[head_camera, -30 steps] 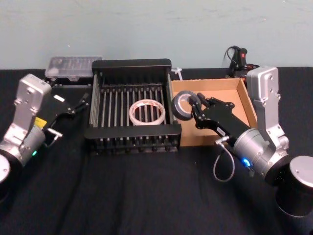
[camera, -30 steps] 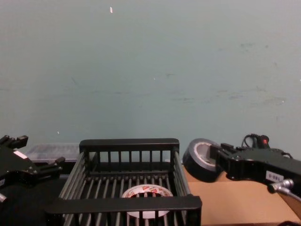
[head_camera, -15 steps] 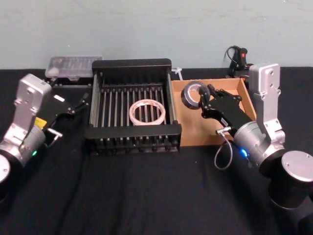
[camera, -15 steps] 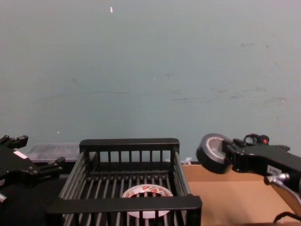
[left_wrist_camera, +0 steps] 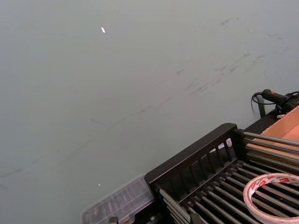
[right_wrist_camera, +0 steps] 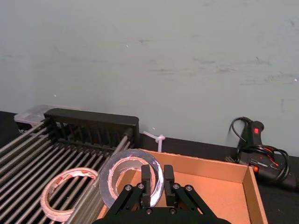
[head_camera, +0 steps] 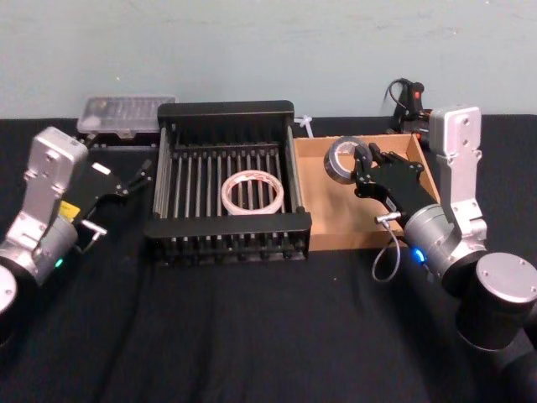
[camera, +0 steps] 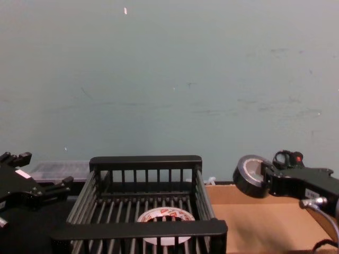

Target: Pick up the white tape and place it into the black box , Pick up the silver tape and place it into the brown box.

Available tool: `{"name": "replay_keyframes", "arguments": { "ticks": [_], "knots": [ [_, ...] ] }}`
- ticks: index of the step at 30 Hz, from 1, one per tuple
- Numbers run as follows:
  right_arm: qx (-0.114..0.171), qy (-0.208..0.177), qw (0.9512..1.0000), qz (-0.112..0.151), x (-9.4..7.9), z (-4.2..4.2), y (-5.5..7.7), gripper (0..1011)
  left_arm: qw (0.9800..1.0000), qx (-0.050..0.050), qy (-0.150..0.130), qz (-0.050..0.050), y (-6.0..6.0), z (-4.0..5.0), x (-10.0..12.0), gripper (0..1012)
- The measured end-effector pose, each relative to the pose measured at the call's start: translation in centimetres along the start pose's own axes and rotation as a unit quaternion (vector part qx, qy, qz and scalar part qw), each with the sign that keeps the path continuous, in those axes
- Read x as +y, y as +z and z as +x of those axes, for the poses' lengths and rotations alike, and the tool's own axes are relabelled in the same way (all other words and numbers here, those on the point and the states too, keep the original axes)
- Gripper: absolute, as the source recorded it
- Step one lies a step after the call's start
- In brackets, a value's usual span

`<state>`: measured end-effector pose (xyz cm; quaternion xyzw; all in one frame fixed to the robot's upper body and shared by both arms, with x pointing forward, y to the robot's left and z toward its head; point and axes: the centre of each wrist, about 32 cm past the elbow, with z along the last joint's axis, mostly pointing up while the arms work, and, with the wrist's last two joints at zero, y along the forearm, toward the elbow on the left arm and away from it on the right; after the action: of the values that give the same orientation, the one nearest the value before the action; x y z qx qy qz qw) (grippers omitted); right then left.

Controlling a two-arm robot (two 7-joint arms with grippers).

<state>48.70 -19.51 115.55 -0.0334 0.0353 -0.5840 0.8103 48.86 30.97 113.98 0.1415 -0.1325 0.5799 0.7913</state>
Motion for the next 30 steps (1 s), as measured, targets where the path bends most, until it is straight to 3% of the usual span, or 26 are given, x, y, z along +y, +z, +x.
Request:
{"name": "replay_keyframes", "arguments": {
  "ticks": [30],
  "knots": [
    [-0.007,-0.011,0.9988,-0.047,1.8,0.79,-2.0,171,1.0,0.0,0.0,0.0,0.0,0.0,0.0,1001]
  ]
}}
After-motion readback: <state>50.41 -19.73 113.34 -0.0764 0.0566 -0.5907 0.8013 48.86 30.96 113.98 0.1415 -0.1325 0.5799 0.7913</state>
